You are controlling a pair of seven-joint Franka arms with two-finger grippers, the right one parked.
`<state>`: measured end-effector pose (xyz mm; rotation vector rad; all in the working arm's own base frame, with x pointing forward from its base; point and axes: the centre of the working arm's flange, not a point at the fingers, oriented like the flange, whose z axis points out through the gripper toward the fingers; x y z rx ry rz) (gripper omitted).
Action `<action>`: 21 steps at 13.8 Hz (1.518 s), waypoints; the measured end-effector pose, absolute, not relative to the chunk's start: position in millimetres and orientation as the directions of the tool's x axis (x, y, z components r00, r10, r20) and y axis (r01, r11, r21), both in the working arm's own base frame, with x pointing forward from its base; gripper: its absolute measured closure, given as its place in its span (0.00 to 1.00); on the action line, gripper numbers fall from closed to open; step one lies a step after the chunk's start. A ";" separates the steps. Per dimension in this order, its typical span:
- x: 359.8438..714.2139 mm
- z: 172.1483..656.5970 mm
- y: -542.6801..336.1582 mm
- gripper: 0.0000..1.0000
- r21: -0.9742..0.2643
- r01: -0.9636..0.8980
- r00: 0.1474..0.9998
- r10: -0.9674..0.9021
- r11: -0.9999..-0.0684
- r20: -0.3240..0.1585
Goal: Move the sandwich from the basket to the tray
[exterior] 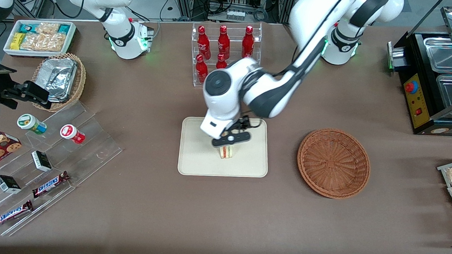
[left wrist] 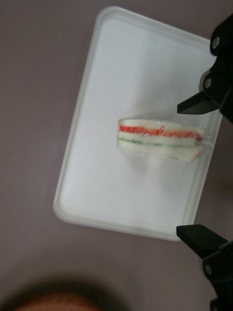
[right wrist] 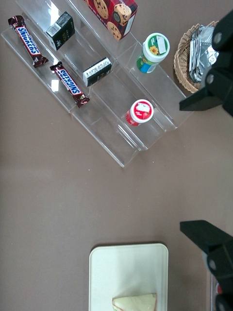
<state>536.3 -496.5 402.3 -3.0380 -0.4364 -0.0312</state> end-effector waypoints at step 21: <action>519.2 611.5 -10.5 0.00 -0.016 0.067 0.989 0.069 -0.998 -0.133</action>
